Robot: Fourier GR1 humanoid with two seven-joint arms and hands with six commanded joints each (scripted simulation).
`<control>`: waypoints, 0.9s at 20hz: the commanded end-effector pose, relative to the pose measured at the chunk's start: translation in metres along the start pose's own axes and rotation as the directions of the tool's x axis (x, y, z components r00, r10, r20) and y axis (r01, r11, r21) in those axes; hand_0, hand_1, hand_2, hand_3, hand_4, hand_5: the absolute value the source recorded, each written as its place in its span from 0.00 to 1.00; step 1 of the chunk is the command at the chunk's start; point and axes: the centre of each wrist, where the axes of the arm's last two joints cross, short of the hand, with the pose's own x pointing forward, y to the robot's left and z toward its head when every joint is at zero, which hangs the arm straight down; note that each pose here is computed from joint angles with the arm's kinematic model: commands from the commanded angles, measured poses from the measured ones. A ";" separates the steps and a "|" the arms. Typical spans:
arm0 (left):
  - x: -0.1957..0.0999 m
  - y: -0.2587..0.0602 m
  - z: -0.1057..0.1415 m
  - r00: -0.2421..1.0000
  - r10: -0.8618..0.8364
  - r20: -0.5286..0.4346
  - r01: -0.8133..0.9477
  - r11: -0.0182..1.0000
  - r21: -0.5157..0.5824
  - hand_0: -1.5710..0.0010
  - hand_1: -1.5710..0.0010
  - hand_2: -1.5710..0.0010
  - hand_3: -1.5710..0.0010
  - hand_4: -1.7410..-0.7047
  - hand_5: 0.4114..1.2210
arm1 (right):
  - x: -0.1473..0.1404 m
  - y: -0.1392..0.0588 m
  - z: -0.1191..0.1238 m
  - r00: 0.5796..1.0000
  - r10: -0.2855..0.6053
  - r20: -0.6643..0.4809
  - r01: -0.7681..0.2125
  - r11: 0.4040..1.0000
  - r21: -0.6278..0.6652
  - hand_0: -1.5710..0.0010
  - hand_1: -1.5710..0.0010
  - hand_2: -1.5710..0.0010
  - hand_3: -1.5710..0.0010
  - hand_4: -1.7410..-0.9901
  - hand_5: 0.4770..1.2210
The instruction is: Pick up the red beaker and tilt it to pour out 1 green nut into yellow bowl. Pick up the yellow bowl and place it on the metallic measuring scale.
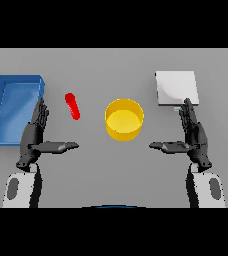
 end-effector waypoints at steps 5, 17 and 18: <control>-0.001 0.002 0.005 1.000 0.000 0.005 0.000 1.000 0.001 1.00 1.00 1.00 1.00 0.57 0.23 | -0.001 0.000 0.005 1.000 0.000 0.005 0.000 1.000 0.000 1.00 1.00 1.00 1.00 0.76 0.16; 0.012 -0.002 0.029 0.979 -0.203 -0.002 0.202 0.975 -0.092 1.00 1.00 1.00 1.00 0.56 0.24 | 0.011 0.003 0.038 0.948 0.293 0.126 -0.296 0.955 0.001 1.00 1.00 1.00 1.00 0.71 0.18; 0.011 -0.005 0.018 0.978 -0.208 -0.012 0.206 0.974 -0.094 1.00 1.00 1.00 1.00 0.55 0.24 | 0.010 0.003 0.037 0.951 0.280 0.128 -0.283 0.959 0.003 1.00 1.00 1.00 1.00 0.69 0.18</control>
